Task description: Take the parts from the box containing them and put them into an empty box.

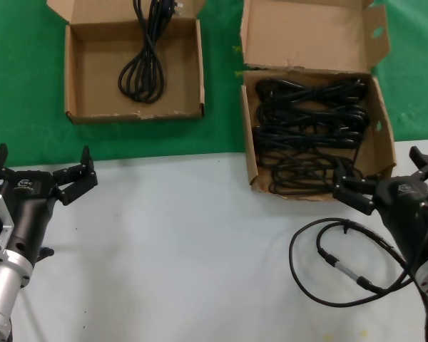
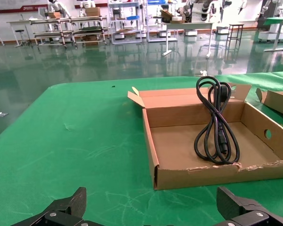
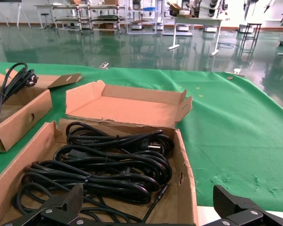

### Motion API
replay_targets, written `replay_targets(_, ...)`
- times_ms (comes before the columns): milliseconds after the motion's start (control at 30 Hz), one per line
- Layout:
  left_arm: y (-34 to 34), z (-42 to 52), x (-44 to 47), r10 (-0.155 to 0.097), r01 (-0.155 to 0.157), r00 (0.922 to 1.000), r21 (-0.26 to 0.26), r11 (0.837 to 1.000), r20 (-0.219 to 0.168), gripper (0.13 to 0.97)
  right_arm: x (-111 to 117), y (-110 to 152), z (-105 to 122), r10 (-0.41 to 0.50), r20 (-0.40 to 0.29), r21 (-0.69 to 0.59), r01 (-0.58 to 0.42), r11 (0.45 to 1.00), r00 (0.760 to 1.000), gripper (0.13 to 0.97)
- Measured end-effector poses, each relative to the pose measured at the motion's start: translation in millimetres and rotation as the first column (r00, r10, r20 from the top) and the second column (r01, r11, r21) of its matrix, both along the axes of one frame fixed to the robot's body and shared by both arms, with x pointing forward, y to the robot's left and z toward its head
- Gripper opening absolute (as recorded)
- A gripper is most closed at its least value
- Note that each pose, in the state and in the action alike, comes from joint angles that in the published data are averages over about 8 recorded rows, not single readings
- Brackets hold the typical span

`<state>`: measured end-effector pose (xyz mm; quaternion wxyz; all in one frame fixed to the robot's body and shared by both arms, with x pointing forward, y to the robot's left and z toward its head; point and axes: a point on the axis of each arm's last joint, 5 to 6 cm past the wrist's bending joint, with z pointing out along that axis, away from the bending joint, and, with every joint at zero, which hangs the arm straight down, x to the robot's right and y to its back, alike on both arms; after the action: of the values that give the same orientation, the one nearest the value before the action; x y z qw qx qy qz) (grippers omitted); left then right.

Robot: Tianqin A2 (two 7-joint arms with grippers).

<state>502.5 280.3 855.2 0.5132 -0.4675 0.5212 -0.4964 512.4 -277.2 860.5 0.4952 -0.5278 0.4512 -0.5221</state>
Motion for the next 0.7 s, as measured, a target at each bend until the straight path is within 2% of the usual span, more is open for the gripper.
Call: replay_targets(700, 0.0, 0.0, 0.0, 0.000, 0.000, 1.0000, 0.000, 1.000, 0.000, 0.966, 0.0, 0.0, 0.0, 0.000, 0.000, 0.000, 0.000, 1.000, 1.000, 0.966)
